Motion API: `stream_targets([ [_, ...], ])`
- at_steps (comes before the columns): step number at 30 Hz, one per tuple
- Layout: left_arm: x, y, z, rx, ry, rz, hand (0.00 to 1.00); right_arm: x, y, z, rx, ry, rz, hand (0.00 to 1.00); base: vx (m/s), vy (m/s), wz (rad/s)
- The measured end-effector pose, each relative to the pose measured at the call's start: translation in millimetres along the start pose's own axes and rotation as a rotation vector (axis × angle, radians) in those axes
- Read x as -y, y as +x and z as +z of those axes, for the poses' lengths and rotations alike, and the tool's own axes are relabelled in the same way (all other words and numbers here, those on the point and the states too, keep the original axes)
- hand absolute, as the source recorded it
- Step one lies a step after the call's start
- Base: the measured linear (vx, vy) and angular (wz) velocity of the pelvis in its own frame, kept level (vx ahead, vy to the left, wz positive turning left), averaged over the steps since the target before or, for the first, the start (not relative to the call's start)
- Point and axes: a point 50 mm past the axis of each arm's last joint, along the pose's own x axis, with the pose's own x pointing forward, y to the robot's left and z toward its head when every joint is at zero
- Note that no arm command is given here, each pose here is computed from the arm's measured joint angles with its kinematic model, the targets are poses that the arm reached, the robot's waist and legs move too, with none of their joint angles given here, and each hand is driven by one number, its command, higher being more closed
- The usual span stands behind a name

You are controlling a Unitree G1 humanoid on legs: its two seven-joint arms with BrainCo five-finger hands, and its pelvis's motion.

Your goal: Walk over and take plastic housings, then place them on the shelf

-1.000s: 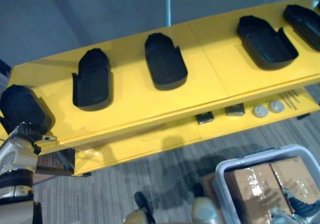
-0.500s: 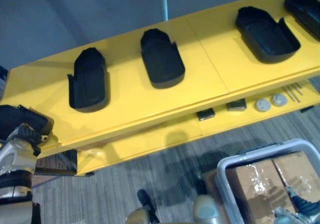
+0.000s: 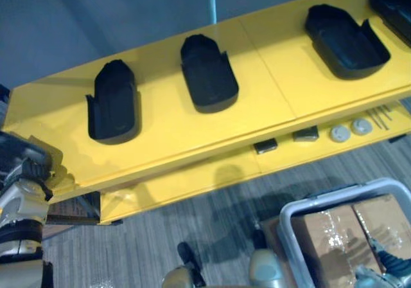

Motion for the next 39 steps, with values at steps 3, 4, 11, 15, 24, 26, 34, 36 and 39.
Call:
stream_targets([
  [3,-6,-1,10,0.085,0.019,0.061,1.00,0,0,0,0.001,0.000,0.000,0.00,0.00,0.000,0.00],
  [4,-10,-2,13,0.127,0.042,0.074,1.00,0,0,0,0.002,0.001,0.000,0.00,0.00,0.000,0.00],
  [11,-38,-7,21,0.329,0.150,0.127,1.00,3,1,-4,0.002,-0.015,0.003,0.00,0.02,0.008,0.06],
  [15,-40,-12,17,0.388,0.230,0.118,1.00,6,8,-4,0.017,-0.037,0.012,0.00,0.00,0.000,0.00],
  [24,-39,-18,16,0.500,0.294,0.069,1.00,10,12,-4,0.027,-0.060,0.013,0.00,0.00,0.000,0.00],
  [26,-38,-19,17,0.517,0.297,0.063,1.00,11,15,-3,0.038,-0.064,0.009,0.00,0.00,0.000,0.00],
  [34,-40,-23,25,0.623,0.424,0.081,1.00,13,19,0,0.051,-0.069,0.022,0.00,0.00,0.000,0.00],
  [36,-39,-25,27,0.646,0.451,0.096,1.00,13,20,0,0.053,-0.069,0.021,0.00,0.00,0.000,0.00],
  [39,-40,-28,33,0.691,0.483,0.118,1.00,14,21,0,0.053,-0.072,0.020,0.00,0.00,0.000,0.00],
])
